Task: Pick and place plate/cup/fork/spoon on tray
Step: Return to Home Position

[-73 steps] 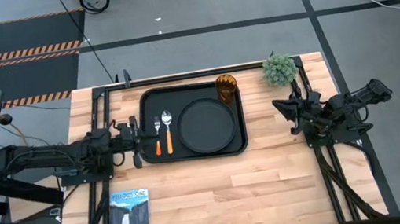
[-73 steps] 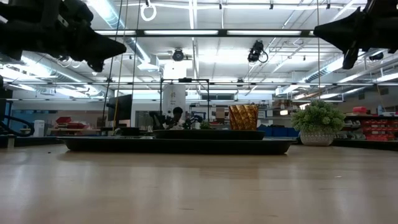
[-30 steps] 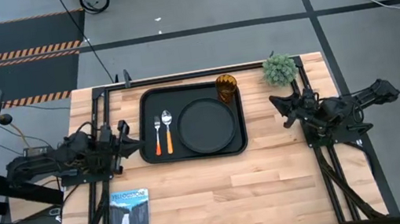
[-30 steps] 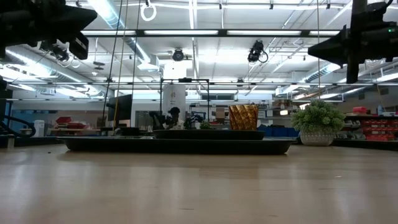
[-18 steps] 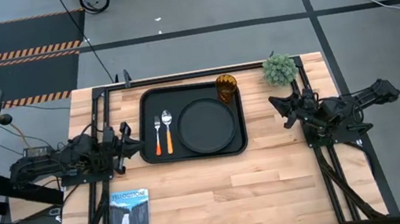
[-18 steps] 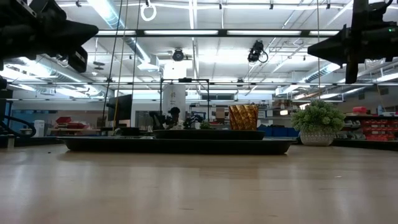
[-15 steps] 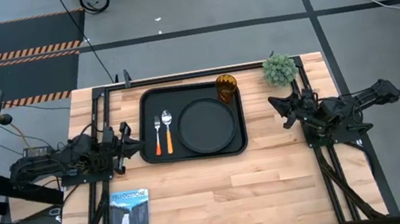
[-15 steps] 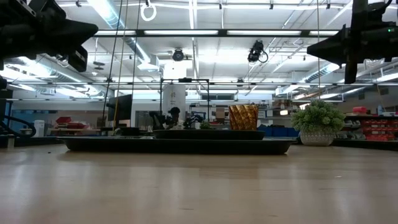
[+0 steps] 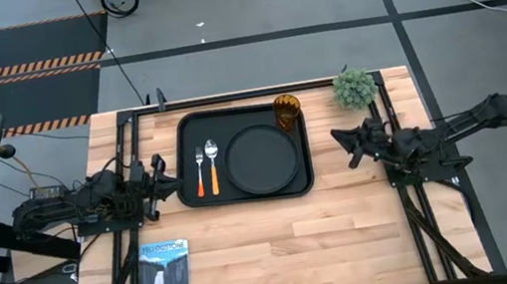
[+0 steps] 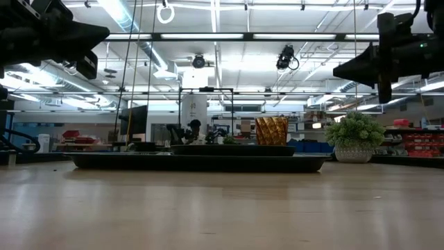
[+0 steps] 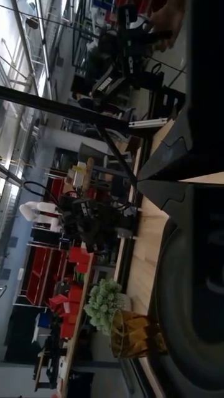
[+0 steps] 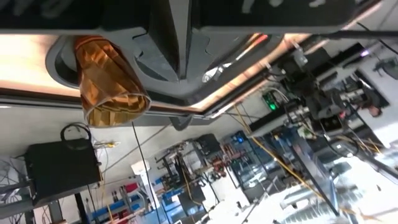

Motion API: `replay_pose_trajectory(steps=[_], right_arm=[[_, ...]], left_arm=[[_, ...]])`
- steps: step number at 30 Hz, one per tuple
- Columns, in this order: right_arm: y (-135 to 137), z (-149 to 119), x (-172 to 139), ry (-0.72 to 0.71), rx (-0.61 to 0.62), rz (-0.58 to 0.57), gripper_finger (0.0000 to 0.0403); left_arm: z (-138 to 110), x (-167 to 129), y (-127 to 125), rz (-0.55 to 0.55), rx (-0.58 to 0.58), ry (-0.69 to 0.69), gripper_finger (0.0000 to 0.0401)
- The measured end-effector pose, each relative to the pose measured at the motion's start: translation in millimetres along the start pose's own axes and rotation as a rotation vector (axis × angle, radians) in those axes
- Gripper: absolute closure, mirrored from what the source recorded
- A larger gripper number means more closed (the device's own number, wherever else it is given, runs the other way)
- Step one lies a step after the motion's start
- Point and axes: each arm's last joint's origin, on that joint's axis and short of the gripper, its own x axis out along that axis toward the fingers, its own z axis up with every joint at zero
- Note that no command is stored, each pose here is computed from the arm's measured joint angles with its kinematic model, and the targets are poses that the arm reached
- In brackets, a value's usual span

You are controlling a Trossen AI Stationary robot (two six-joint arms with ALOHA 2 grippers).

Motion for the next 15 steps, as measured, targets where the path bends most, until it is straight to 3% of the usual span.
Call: replay_pose_trajectory(steps=[7, 10, 15], right_arm=[[0, -3, 1, 0.017, -0.027, -0.008, 0.0371], [0, -3, 1, 0.017, -0.028, -0.008, 0.0371], [0, -3, 1, 0.017, -0.029, -0.008, 0.0371]], left_arm=[[-1, 0, 0, 0.005, 0.028, 0.012, 0.0390], [-3, 0, 1, 0.006, -0.002, 0.027, 0.0390], [-15, -1, 3, 0.009, -0.114, 0.166, 0.0390]])
